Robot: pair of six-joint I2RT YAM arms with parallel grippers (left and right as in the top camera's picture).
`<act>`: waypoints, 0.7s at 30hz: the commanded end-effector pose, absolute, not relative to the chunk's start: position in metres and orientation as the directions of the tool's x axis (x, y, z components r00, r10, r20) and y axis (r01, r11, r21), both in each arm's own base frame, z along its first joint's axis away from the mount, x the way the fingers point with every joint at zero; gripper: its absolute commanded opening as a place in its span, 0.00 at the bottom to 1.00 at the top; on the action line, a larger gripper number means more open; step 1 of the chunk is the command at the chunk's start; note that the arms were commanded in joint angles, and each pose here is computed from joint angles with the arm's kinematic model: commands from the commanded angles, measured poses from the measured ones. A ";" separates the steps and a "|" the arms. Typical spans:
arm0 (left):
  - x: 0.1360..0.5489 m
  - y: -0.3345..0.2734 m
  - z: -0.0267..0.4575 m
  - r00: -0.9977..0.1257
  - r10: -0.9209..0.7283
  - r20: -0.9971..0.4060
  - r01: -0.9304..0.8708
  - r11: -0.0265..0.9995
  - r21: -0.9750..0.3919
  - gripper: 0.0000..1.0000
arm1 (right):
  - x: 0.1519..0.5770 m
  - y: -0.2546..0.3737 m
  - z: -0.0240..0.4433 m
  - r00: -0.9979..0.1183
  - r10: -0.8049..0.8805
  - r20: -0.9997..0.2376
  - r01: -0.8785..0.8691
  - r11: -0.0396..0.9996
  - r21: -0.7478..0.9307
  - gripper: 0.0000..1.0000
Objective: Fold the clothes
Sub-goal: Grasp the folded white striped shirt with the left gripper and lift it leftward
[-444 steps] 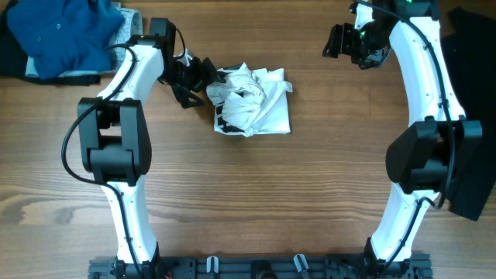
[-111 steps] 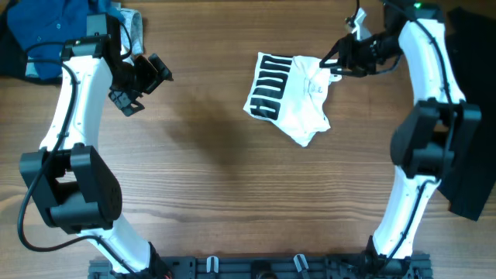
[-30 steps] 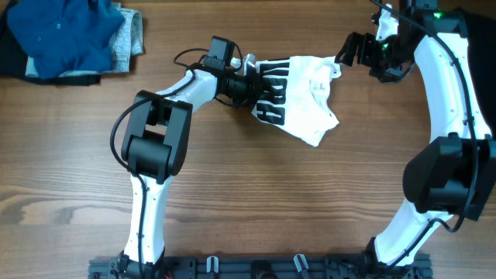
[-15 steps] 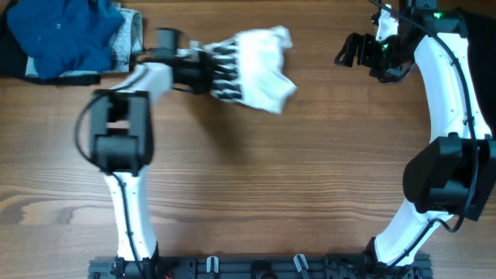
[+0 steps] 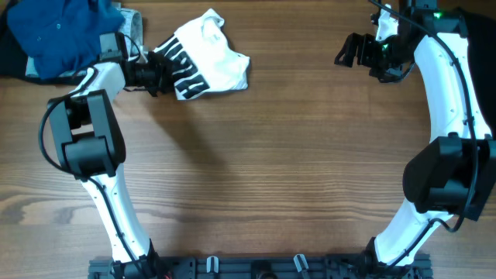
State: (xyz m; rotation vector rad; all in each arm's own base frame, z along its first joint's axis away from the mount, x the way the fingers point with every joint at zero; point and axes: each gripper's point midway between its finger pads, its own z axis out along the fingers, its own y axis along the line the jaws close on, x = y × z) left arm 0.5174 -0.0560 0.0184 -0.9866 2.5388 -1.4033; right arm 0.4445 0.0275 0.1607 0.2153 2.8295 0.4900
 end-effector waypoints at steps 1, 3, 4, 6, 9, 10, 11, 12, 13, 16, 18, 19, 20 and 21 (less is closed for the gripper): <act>0.510 -0.042 -0.025 -0.749 -0.630 0.203 -0.566 0.450 -0.691 1.00 | 0.444 0.029 0.157 -0.958 0.189 -0.216 0.102 0.927 0.362 0.98; 0.518 -0.034 -0.025 -0.746 -0.648 0.157 -0.549 0.463 -0.696 1.00 | 0.444 0.029 0.157 -0.958 0.189 -0.216 0.102 0.927 0.362 0.98; 0.522 -0.028 -0.027 -0.738 -0.662 0.128 -0.548 0.477 -0.687 1.00 | 0.444 0.029 0.157 -0.958 0.189 -0.216 0.102 0.927 0.362 0.98; 0.523 -0.018 -0.034 -0.714 -0.693 0.093 -0.572 0.503 -0.648 1.00 | 0.444 0.029 0.157 -0.958 0.189 -0.216 0.102 0.927 0.362 0.98; 0.518 -0.012 -0.045 -0.696 -0.713 0.085 -0.608 0.523 -0.597 1.00 | 0.445 0.029 0.157 -0.957 0.189 -0.218 0.101 0.927 0.362 0.98; 0.517 -0.011 -0.051 -0.693 -0.716 0.083 -0.618 0.530 -0.581 1.00 | 0.445 0.029 0.157 -0.957 0.189 -0.220 0.100 0.927 0.362 0.98; 0.516 -0.011 -0.055 -0.692 -0.717 0.081 -0.621 0.535 -0.573 1.00 | 0.446 0.029 0.157 -0.956 0.190 -0.223 0.099 0.927 0.362 0.98; 0.516 -0.012 -0.062 -0.693 -0.716 0.078 -0.622 0.540 -0.567 1.00 | 0.446 0.029 0.158 -0.956 0.190 -0.225 0.099 0.927 0.362 0.98; 0.517 -0.015 -0.066 -0.696 -0.713 0.079 -0.619 0.542 -0.569 1.00 | 0.447 0.029 0.158 -0.955 0.190 -0.226 0.098 0.927 0.362 0.98; 0.515 -0.022 -0.077 -0.705 -0.703 0.089 -0.616 0.546 -0.569 0.90 | 0.447 0.029 0.158 -0.955 0.190 -0.226 0.099 0.927 0.362 0.98; 0.519 -0.027 -0.074 -0.716 -0.692 0.092 -0.596 0.538 -0.596 0.59 | 0.447 0.029 0.158 -0.955 0.190 -0.226 0.099 0.927 0.362 0.98; 0.520 -0.029 -0.073 -0.720 -0.688 0.090 -0.589 0.538 -0.603 0.41 | 0.447 0.029 0.158 -0.955 0.190 -0.226 0.099 0.927 0.362 0.98; 0.520 -0.030 -0.073 -0.721 -0.687 0.090 -0.588 0.539 -0.603 0.29 | 0.447 0.029 0.158 -0.955 0.194 -0.225 0.102 0.926 0.363 0.98; 0.520 -0.030 -0.073 -0.722 -0.686 0.092 -0.589 0.539 -0.602 0.21 | 0.447 0.029 0.158 -0.955 0.194 -0.225 0.103 0.926 0.363 0.98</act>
